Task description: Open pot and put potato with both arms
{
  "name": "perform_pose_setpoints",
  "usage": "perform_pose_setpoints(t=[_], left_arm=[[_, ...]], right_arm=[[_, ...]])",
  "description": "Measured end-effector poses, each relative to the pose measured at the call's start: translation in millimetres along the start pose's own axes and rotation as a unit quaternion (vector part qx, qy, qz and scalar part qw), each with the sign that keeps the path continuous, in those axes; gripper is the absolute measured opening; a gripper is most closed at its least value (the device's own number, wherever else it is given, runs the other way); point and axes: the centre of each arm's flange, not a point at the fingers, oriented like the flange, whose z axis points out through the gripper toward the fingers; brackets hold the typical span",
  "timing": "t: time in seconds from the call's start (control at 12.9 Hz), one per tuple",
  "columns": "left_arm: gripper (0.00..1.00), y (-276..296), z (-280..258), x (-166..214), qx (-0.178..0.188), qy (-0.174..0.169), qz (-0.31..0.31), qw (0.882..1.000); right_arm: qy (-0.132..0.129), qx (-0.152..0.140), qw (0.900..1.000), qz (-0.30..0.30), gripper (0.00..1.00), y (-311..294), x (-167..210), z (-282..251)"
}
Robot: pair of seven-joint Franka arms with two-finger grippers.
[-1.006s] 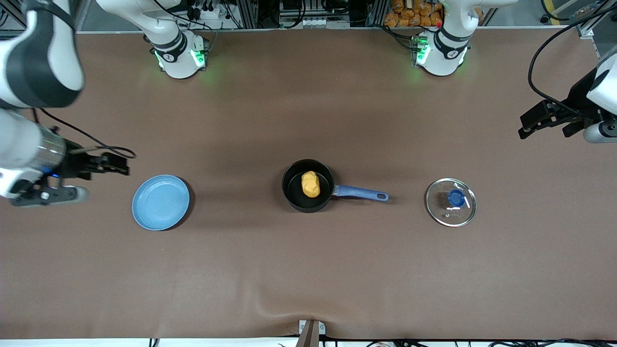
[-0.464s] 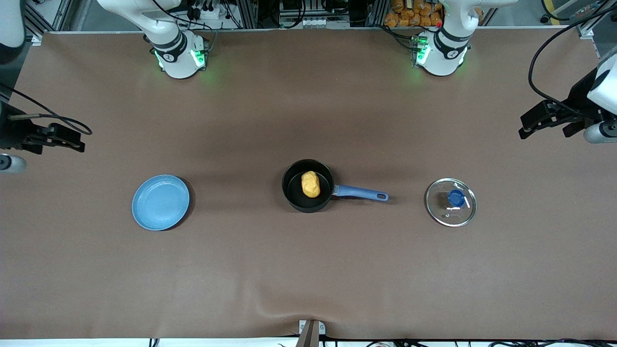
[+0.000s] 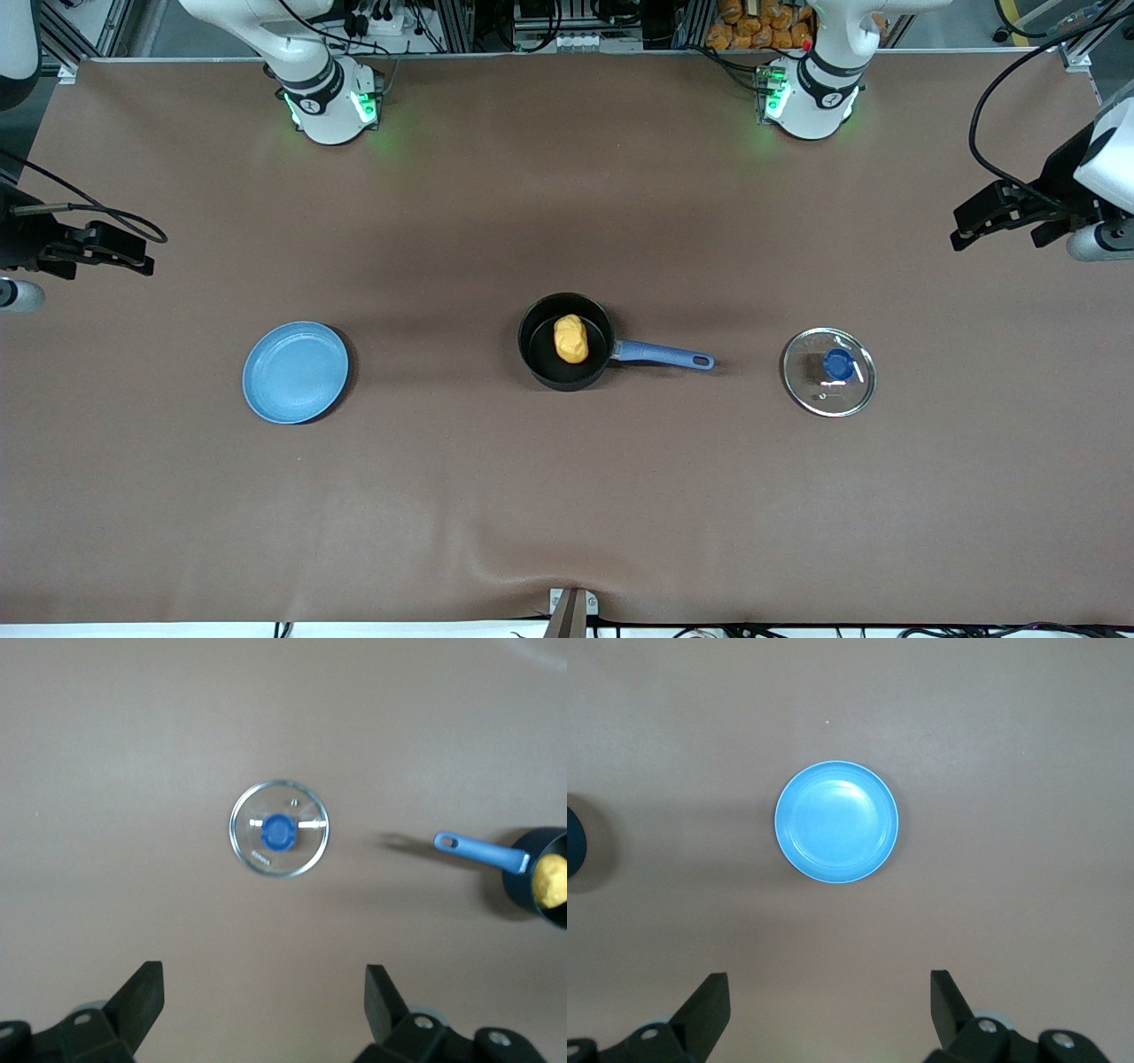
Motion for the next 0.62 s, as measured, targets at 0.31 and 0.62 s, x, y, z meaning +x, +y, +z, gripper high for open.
perform_pose_setpoints(t=[0.31, 0.62], left_arm=[[1.00, -1, -8, -8, 0.000, -0.001, 0.000, 1.000], [1.00, -3, -10, -18, 0.001, 0.000, -0.001, 1.000]], right_arm=[[0.000, -0.004, 1.000, -0.025, 1.00, -1, 0, 0], [-0.001, -0.006, 0.999, -0.035, 1.00, 0, 0, 0]])
